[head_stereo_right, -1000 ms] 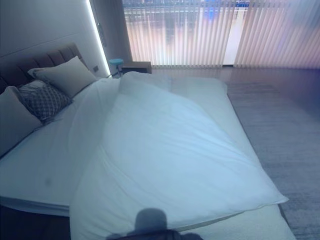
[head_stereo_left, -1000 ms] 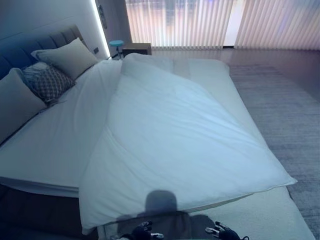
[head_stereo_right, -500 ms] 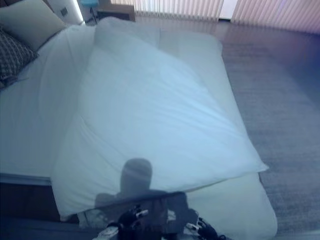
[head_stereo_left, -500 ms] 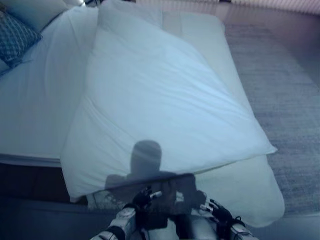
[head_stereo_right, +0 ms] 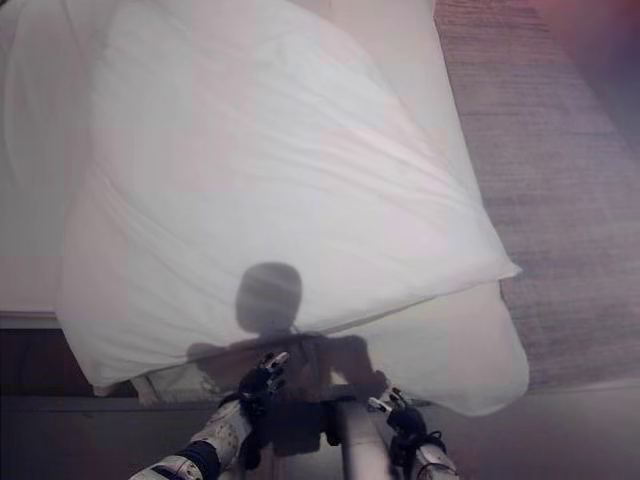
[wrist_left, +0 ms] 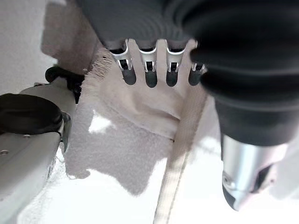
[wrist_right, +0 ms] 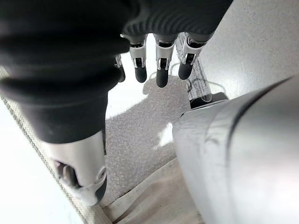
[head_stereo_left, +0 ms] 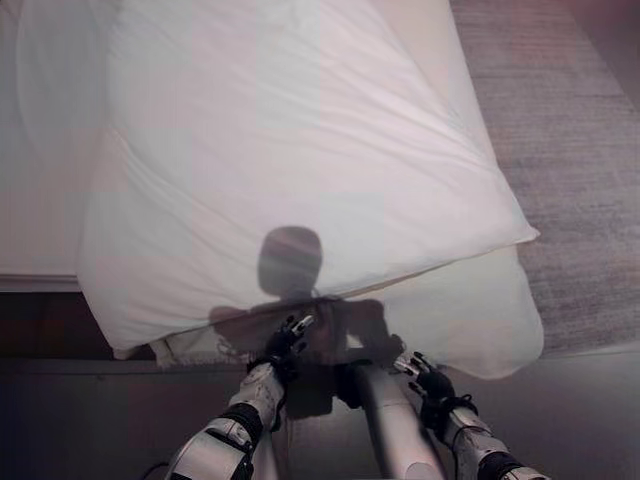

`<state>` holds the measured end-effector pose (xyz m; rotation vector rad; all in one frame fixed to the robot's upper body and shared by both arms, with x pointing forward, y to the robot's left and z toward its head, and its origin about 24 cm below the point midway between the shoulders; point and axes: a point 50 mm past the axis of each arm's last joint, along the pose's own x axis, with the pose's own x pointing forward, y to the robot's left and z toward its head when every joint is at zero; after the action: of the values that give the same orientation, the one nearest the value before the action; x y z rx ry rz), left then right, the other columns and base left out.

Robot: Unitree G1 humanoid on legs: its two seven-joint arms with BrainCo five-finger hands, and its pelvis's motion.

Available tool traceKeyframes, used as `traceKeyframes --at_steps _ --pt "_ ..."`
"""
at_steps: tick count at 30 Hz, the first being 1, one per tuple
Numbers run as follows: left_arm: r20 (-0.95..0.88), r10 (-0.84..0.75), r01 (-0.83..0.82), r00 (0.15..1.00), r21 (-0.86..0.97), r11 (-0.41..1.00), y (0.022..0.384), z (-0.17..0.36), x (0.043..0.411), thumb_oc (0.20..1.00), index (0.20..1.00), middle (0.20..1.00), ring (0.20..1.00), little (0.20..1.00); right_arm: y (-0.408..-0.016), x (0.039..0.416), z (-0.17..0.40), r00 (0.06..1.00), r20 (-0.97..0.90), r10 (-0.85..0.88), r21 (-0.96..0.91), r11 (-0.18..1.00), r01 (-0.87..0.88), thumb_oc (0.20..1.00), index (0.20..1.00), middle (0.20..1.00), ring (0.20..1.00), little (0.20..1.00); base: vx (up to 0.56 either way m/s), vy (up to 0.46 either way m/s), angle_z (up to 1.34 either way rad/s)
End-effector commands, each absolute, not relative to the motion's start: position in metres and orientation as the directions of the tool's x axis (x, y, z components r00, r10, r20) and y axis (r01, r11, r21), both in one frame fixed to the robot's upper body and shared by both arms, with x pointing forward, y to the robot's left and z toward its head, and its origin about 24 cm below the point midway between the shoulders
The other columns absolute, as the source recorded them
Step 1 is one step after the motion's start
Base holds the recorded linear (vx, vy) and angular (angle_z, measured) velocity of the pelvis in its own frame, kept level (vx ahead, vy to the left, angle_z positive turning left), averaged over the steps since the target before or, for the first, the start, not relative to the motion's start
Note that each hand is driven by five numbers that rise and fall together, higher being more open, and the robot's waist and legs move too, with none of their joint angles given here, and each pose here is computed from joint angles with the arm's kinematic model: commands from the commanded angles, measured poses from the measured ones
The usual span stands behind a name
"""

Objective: Make the bed

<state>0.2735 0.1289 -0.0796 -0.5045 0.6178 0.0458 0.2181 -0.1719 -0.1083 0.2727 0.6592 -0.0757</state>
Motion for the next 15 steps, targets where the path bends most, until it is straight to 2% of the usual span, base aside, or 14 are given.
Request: traceKeyframes --at_steps 1,8,15 --pt "-0.556 -0.120 -0.214 0.823 -0.498 0.841 0.117 -0.076 0.278 1.000 1.000 1.000 1.000 1.000 -0.167 0.226 -0.097 0.839 -0.542 0.035 0.254 0.959 0.125 1.000 1.000 1.000 1.000 1.000 -0.02 0.026 -0.05" --pt "-0.527 -0.062 -0.304 0.847 -0.577 0.758 0.117 -0.059 0.297 1.000 1.000 1.000 1.000 1.000 -0.161 0.234 -0.088 0.865 -0.497 0.065 0.269 0.960 0.083 1.000 1.000 1.000 1.000 1.000 0.00 0.018 -0.11" --pt "-0.443 -0.009 -0.320 0.897 -0.660 0.679 0.118 -0.030 0.324 1.000 1.000 1.000 1.000 1.000 -0.162 0.235 -0.086 0.868 -0.492 0.073 0.264 0.962 0.069 1.000 1.000 1.000 1.000 1.000 0.00 0.001 -0.08"
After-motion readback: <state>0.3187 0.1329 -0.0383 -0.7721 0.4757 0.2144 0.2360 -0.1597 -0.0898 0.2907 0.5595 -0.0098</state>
